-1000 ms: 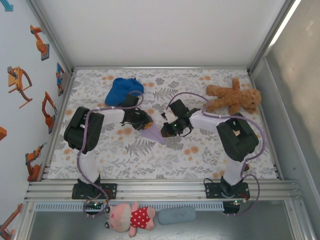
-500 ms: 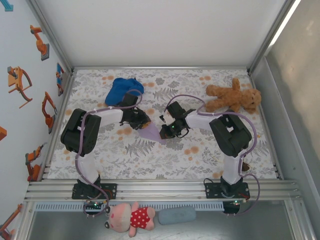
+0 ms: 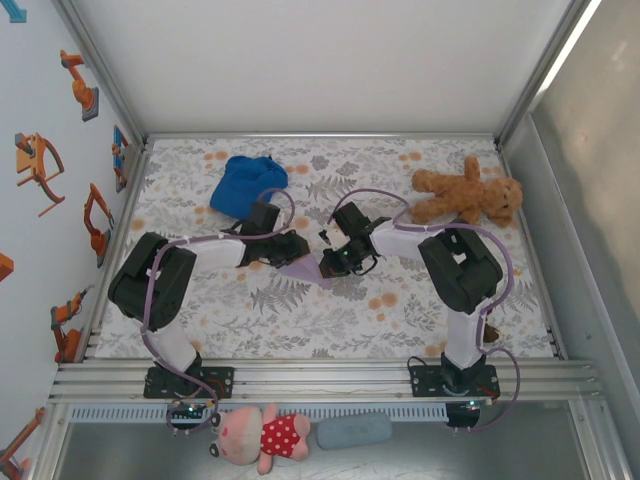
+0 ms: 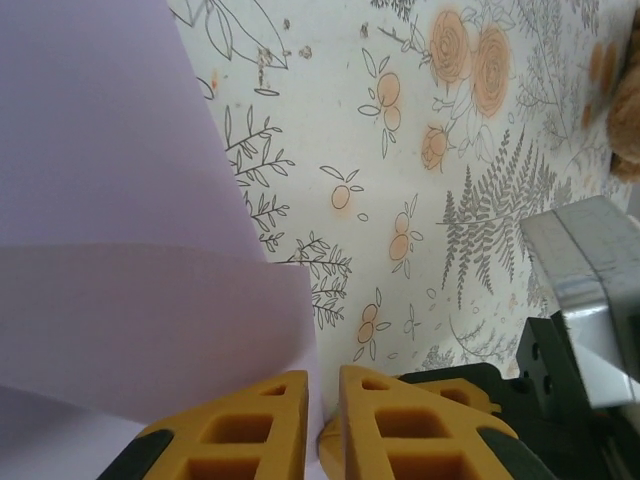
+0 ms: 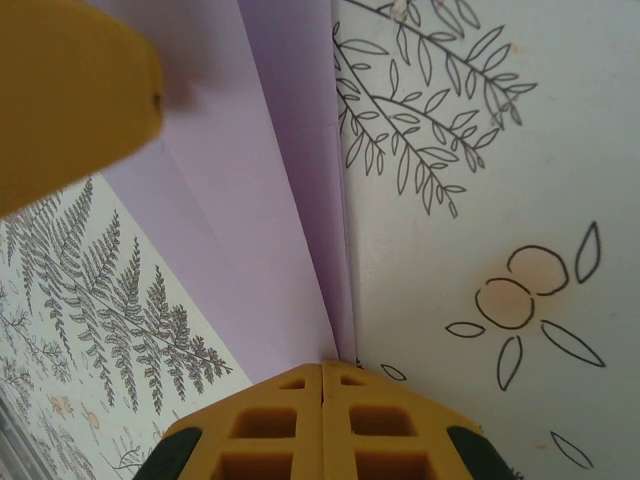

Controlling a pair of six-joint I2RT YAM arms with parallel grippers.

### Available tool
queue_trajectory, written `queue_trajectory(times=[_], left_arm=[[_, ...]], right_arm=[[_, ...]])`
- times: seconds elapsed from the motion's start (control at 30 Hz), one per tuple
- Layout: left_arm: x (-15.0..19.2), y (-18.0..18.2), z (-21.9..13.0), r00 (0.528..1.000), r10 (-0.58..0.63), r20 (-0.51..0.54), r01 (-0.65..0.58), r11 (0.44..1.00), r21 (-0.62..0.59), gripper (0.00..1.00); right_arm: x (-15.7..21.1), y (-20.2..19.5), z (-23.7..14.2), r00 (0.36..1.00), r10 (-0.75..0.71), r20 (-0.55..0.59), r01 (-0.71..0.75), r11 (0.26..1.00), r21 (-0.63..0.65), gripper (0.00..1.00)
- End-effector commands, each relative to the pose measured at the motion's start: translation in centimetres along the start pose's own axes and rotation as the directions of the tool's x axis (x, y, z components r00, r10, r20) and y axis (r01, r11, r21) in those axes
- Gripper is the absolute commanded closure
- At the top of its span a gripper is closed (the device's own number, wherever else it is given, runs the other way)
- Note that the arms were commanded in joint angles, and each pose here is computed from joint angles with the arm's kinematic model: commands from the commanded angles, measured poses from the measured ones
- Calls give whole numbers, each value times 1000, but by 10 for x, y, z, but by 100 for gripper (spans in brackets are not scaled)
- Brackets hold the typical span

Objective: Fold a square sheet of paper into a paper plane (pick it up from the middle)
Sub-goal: Fourth fold the wing at the center of the table.

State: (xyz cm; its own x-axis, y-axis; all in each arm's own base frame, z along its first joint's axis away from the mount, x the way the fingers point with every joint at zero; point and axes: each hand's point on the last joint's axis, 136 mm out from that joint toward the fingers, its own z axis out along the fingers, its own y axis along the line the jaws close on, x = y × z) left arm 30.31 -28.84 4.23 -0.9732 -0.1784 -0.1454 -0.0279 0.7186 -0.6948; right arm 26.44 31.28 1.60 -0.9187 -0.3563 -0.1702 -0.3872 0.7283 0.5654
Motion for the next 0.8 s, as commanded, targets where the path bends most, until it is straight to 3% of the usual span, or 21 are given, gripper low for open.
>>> queue_trajectory(times=[0.0, 0.37, 0.77], left_arm=[[-1, -4, 7, 998, 65, 4, -65, 997, 39, 83], [-4, 29, 19, 996, 86, -3, -86, 995, -52, 82], [-35, 65, 5, 996, 57, 74, -56, 998, -21, 76]], right_arm=[[24, -29, 14, 994, 76, -81, -66, 991, 114, 100], [37, -43, 15, 987, 107, -116, -86, 981, 174, 100], [64, -65, 16, 971, 174, -163, -135, 964, 229, 100]])
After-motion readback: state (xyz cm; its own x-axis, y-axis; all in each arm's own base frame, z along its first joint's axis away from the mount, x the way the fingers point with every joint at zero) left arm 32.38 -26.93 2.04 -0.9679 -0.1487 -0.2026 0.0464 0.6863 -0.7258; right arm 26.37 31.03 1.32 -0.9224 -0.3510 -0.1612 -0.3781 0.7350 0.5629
